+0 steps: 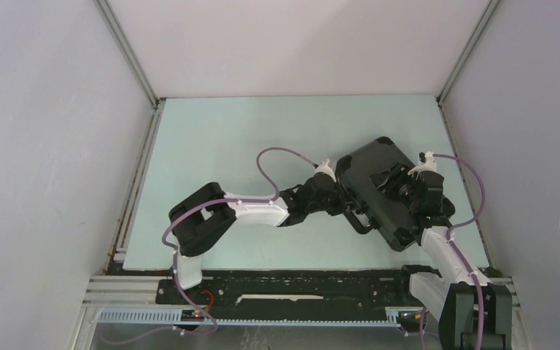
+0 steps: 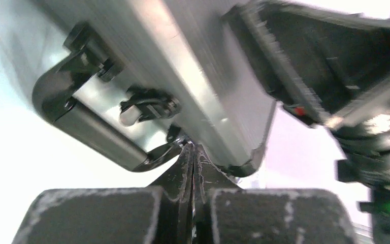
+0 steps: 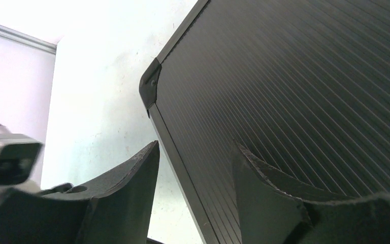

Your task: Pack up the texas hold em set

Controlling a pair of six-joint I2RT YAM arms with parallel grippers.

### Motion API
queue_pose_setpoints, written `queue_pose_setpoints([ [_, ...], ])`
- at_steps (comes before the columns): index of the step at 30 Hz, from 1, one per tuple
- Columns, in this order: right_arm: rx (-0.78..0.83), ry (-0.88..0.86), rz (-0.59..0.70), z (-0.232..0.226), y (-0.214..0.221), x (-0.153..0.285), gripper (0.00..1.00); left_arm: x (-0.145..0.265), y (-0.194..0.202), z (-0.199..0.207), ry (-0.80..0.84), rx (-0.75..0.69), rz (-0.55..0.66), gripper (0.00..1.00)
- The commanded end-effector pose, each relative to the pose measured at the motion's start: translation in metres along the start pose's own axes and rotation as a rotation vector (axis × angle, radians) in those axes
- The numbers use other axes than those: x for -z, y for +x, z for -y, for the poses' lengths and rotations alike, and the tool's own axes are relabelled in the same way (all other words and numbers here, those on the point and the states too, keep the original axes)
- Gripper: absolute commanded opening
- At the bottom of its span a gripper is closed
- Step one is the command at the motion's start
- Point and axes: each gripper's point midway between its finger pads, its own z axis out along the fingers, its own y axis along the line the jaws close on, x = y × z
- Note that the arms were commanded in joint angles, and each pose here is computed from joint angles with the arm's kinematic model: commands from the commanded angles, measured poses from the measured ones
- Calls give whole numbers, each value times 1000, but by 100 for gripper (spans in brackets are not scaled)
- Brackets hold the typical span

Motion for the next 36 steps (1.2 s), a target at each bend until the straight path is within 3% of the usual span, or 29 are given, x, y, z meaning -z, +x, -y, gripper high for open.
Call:
queue_pose_setpoints([
  [1,-77,119,-235,32,66,12,63,-16,17,-21,-184,49,-62,0],
  [11,-74,118,-233,31,65,12,63,-36,16,-54,-436,148,-53,0],
  [36,-71,112,-236,31,66,13,63,-66,25,-75,-553,274,-142,0],
])
